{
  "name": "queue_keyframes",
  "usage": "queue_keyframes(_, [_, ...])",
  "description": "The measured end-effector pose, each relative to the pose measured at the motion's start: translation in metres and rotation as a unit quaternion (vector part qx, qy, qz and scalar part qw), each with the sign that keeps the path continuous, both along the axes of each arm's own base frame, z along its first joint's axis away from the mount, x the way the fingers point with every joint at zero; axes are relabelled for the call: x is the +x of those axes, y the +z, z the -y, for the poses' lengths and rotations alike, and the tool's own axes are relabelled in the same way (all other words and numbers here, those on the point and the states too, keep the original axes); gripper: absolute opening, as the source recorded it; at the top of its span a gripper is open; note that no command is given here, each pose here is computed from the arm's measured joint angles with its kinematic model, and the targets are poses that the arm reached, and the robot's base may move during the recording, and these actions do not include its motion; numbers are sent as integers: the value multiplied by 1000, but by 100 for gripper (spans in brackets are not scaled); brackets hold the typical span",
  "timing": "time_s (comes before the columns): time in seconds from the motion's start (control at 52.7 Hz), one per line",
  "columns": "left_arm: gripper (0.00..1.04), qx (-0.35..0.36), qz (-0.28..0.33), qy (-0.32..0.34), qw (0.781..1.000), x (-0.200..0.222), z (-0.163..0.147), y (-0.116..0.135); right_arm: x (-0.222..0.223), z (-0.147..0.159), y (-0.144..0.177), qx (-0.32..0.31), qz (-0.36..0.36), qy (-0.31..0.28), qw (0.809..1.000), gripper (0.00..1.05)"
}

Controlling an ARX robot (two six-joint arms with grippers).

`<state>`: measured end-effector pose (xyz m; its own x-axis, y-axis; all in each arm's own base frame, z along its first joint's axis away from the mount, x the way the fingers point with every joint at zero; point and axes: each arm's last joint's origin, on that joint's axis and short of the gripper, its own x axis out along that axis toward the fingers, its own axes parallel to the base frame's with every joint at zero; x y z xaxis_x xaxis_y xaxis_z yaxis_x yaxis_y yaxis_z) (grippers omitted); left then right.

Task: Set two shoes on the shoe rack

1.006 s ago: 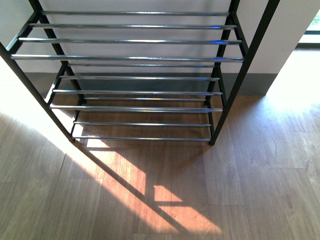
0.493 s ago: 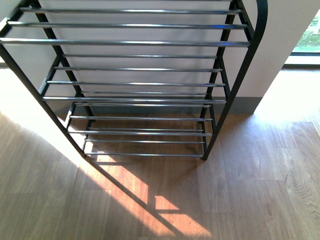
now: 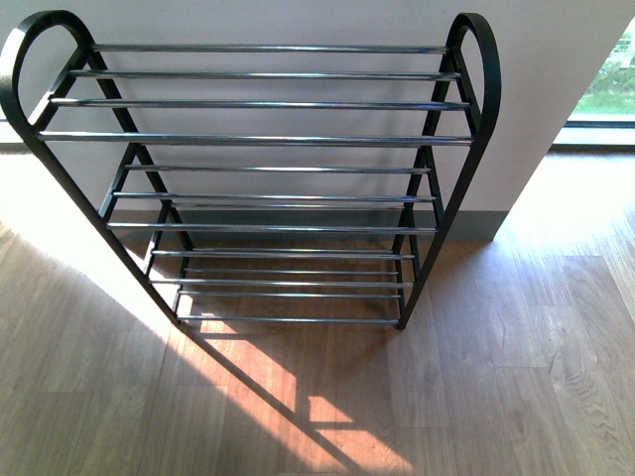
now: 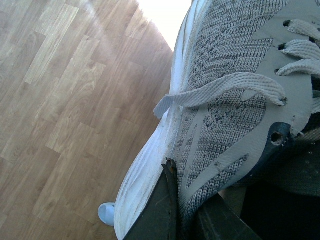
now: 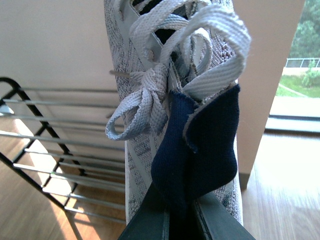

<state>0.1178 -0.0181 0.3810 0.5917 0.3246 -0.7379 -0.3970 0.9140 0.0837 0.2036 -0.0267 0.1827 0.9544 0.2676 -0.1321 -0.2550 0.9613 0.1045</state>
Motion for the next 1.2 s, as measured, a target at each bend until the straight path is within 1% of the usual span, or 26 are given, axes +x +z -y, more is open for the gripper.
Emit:
queue_keyframes(0.076, [2, -1, 0, -1, 1000, 0, 0, 0, 14, -15, 15, 9, -16, 5, 1000, 2])
queue_keyframes(0.171, [2, 0, 0, 0, 1000, 0, 0, 0, 40, -45, 27, 23, -90, 21, 996, 2])
queue_keyframes(0.228, [2, 0, 0, 0, 1000, 0, 0, 0, 50, -60, 31, 17, -112, 31, 993, 2])
queue_keyframes(0.379, [2, -1, 0, 0, 1000, 0, 0, 0, 81, -109, 49, 3, -161, 35, 986, 2])
queue_keyframes(0.493, [2, 0, 0, 0, 1000, 0, 0, 0, 97, -136, 50, 3, -183, 34, 982, 2])
queue_keyframes(0.607, [2, -1, 0, 0, 1000, 0, 0, 0, 115, -163, 37, -12, -214, 18, 977, 2])
queue_keyframes(0.702, [2, -1, 0, 0, 1000, 0, 0, 0, 134, -174, 25, -27, -230, 0, 973, 2])
queue_keyframes(0.778, [2, 0, 0, 0, 1000, 0, 0, 0, 154, -180, 12, -44, -239, -31, 969, 2])
queue_keyframes(0.854, [2, 0, 0, 0, 1000, 0, 0, 0, 174, -179, -2, -64, -253, -64, 963, 2])
queue_keyframes(1.025, [2, -1, 0, 0, 1000, 0, 0, 0, 206, -180, -25, -73, -288, -95, 950, 2])
queue_keyframes(1.195, [2, 0, 0, 0, 1000, 0, 0, 0, 220, -179, -25, -69, -291, -105, 948, 2])
